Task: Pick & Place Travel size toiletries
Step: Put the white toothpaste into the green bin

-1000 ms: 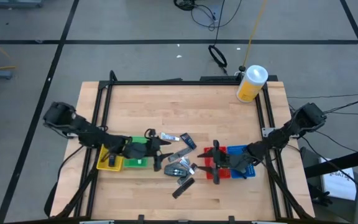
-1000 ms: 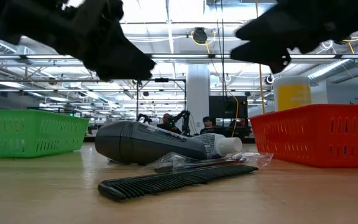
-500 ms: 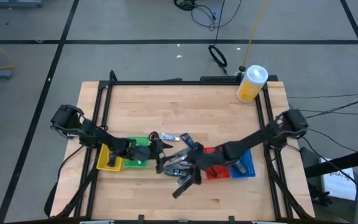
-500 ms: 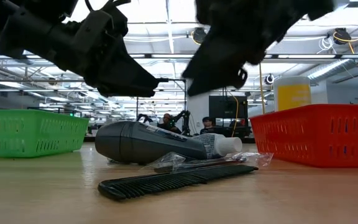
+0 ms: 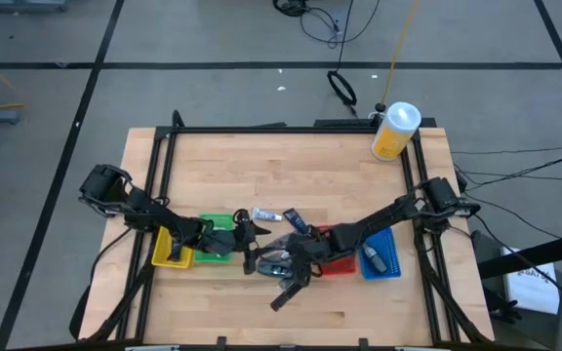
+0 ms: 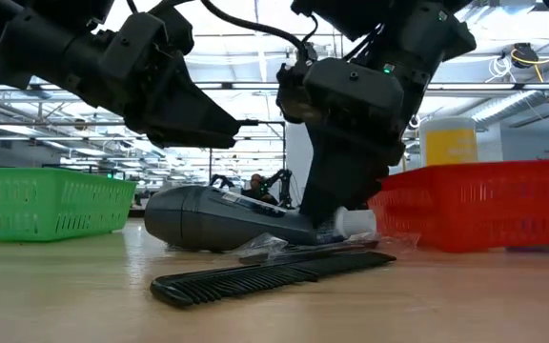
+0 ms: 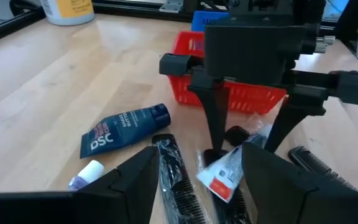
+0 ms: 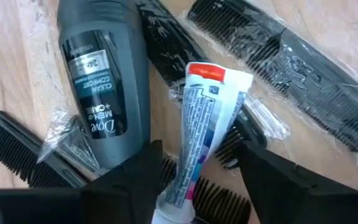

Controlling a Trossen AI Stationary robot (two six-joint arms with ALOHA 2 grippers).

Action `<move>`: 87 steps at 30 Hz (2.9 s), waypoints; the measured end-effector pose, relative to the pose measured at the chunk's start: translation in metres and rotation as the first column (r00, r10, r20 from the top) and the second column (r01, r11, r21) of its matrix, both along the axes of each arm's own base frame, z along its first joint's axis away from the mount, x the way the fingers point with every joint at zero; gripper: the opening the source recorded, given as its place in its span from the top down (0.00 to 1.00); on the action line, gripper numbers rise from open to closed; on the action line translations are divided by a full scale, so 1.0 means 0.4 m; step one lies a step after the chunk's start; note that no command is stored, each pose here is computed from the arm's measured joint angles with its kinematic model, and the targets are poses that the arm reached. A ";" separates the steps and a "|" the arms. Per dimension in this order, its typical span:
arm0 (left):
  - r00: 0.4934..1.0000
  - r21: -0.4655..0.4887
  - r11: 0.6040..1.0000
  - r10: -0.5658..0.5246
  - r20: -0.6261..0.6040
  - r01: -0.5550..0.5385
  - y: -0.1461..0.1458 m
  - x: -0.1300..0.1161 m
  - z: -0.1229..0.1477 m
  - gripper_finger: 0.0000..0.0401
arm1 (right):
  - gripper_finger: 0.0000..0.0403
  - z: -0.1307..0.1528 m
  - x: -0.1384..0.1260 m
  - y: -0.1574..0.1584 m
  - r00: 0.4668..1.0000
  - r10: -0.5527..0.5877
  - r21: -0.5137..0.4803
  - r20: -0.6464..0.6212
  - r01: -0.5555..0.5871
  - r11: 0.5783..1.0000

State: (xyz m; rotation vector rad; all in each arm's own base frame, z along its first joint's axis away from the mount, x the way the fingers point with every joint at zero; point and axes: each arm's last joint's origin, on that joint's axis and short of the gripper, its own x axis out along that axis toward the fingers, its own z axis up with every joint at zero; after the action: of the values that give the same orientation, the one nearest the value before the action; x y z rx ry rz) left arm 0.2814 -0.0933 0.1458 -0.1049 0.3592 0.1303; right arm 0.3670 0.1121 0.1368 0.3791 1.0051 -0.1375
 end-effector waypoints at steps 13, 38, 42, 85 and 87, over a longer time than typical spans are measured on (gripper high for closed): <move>1.000 0.000 1.000 0.000 0.000 0.000 0.000 0.000 0.000 0.44 | 0.97 0.039 -0.011 -0.008 0.999 0.041 -0.022 0.019 -0.040 0.999; 0.989 -0.548 0.828 -0.045 0.144 0.118 0.054 0.033 0.046 0.53 | 0.92 0.166 -0.022 0.037 0.939 0.252 -0.596 0.235 -0.065 0.800; 0.990 -0.559 0.822 -0.036 0.139 0.108 0.057 0.034 0.045 0.69 | 0.92 0.166 -0.022 0.037 0.939 0.253 -0.596 0.235 -0.066 0.801; 0.531 -0.002 0.871 0.298 -0.793 -0.492 0.062 -0.291 0.162 0.96 | 0.37 0.158 -0.150 0.003 0.896 0.276 -0.482 0.348 -0.081 0.872; 0.543 -0.009 0.876 0.290 -0.788 -0.482 0.061 -0.289 0.156 0.92 | 0.37 0.157 -0.149 0.004 0.896 0.279 -0.483 0.345 -0.086 0.871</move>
State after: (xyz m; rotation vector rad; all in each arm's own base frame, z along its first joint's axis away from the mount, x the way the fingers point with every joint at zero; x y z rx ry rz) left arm 0.1658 -0.0690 0.2083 -0.3668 1.2339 0.6005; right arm 0.3073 0.1136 0.1995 -0.1282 0.5621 -0.1096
